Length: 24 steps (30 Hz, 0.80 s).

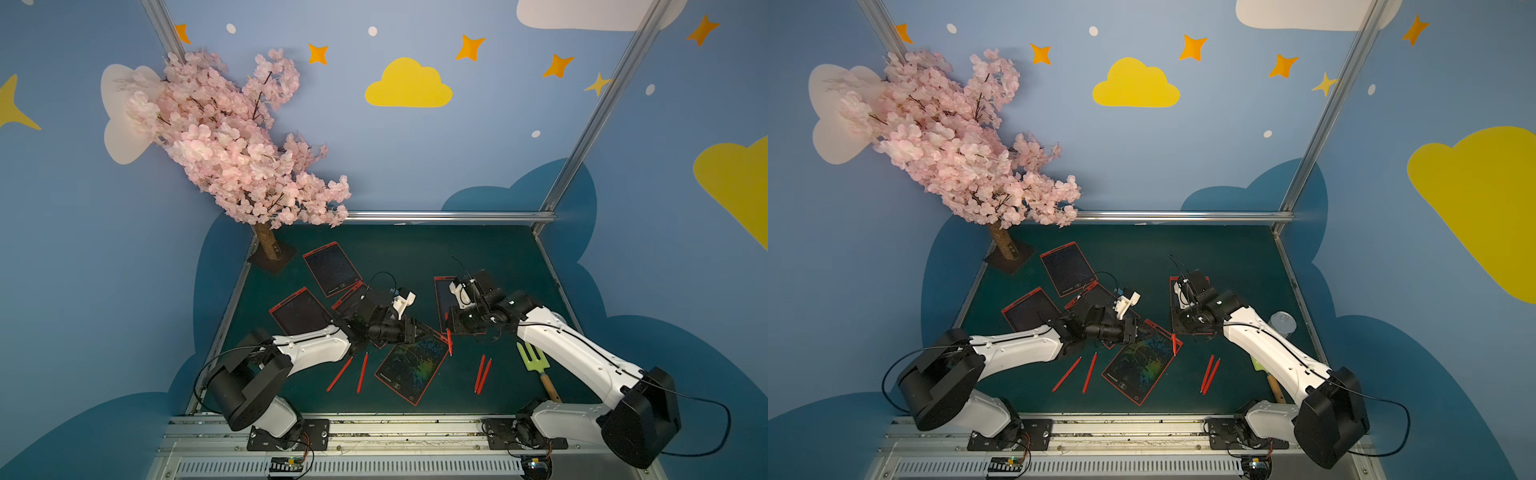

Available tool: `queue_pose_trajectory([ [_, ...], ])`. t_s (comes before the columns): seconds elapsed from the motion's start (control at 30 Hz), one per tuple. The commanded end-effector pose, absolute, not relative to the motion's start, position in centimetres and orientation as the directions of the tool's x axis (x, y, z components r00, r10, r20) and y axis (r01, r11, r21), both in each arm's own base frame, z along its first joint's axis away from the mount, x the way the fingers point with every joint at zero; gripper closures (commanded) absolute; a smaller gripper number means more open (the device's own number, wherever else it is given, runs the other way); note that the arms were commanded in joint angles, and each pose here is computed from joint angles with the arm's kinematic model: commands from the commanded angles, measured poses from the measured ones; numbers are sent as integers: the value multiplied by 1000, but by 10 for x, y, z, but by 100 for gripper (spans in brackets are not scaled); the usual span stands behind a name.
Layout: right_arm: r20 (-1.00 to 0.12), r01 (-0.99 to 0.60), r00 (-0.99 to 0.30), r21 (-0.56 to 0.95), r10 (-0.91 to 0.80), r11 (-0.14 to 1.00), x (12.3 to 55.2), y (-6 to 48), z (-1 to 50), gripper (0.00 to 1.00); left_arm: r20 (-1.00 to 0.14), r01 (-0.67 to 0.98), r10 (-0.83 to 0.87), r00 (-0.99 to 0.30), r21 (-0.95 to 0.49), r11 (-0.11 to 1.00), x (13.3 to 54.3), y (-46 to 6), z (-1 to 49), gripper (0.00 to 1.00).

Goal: Place the stylus back onto the writing tablet
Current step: Pick up the stylus from the center of the board.

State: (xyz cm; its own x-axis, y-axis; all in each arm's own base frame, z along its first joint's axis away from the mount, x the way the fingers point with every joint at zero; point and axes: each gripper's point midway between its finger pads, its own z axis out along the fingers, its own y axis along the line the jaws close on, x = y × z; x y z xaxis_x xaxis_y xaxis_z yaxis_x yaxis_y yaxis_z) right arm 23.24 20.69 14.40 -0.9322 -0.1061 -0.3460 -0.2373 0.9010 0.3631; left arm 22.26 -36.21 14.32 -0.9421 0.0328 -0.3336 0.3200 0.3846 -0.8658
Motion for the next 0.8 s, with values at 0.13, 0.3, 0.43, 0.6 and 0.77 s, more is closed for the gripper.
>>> queue_pose_trajectory([
  [0.13, -386, -250, -919, 416, -80, 874, 235, 216, 167, 89, -359, 351, 44, -932, -871, 344, 223, -388, 151, 58],
  [0.3, -389, -255, -918, 424, -80, 869, 235, 218, 170, 89, -361, 353, 47, -931, -864, 359, 222, -398, 146, 59],
  [0.43, -386, -256, -919, 430, -80, 865, 234, 219, 170, 89, -362, 352, 39, -931, -866, 355, 223, -402, 146, 65],
  [0.6, -384, -253, -920, 433, -77, 865, 234, 219, 169, 89, -357, 343, 28, -934, -869, 356, 225, -403, 146, 67],
  [0.77, -384, -255, -920, 446, -74, 858, 234, 221, 172, 89, -354, 342, 32, -935, -870, 354, 224, -405, 144, 68],
])
